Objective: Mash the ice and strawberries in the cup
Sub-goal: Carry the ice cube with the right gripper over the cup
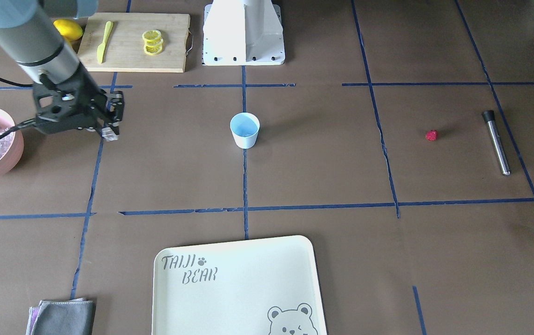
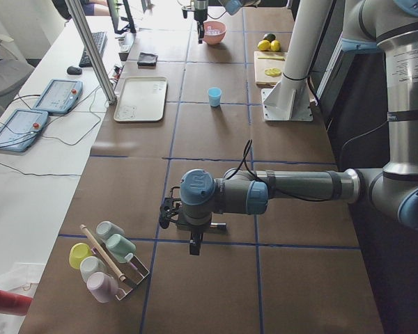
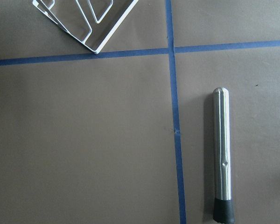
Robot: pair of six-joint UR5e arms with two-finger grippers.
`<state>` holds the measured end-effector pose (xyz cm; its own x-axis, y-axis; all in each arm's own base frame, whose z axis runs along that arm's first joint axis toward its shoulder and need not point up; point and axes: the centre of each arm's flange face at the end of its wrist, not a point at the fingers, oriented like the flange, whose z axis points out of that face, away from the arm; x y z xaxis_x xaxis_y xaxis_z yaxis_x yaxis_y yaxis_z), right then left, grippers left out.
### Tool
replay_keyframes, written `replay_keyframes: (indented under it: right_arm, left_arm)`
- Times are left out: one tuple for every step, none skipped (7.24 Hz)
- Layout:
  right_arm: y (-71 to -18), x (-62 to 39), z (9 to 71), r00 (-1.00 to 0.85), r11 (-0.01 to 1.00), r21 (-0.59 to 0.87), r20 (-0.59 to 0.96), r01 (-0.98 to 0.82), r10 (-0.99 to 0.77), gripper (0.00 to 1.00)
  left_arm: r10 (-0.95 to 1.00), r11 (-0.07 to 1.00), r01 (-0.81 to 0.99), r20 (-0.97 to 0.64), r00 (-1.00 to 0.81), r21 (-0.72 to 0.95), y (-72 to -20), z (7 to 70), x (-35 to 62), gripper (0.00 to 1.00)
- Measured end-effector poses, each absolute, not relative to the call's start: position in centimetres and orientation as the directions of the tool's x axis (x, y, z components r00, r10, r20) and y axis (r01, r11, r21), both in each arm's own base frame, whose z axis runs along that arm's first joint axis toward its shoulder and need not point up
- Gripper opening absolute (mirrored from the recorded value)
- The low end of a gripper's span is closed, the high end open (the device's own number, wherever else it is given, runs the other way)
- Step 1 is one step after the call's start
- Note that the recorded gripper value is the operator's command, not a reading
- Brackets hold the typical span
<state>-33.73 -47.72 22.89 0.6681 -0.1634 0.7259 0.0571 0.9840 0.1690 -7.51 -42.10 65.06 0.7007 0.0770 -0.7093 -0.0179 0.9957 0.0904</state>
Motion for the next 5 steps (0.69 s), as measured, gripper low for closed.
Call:
replay_keyframes:
  right_arm:
    - [-46.6, -38.0, 19.6, 0.668, 0.989, 0.146, 0.734, 0.016, -0.119, 0.00]
    - [-45.4, -42.0, 16.7, 0.668, 0.992, 0.124, 0.740, -0.023, -0.077, 0.00]
    - [-44.2, -46.2, 14.2, 0.674, 0.992, 0.112, 0.737, -0.053, -0.047, 0.00]
    - [-43.3, -49.8, 12.5, 0.684, 0.993, 0.103, 0.729, -0.064, -0.031, 0.00]
    - [-42.2, -52.7, 11.7, 0.695, 0.994, 0.095, 0.719, -0.063, -0.024, 0.00]
  left_arm:
    - [0.078, 0.996, -0.019, -0.709, 0.700, 0.091, -42.1, 65.0, -7.5, 1.00]
    - [0.079, 0.996, -0.019, -0.713, 0.696, 0.092, -42.1, 65.0, -7.4, 1.00]
    - [0.079, 0.996, -0.018, -0.721, 0.688, 0.092, -42.1, 64.9, -7.3, 1.00]
    - [0.079, 0.996, -0.017, -0.726, 0.683, 0.091, -42.1, 64.8, -7.3, 1.00]
    - [0.078, 0.996, -0.017, -0.728, 0.681, 0.091, -42.1, 64.8, -7.3, 1.00]
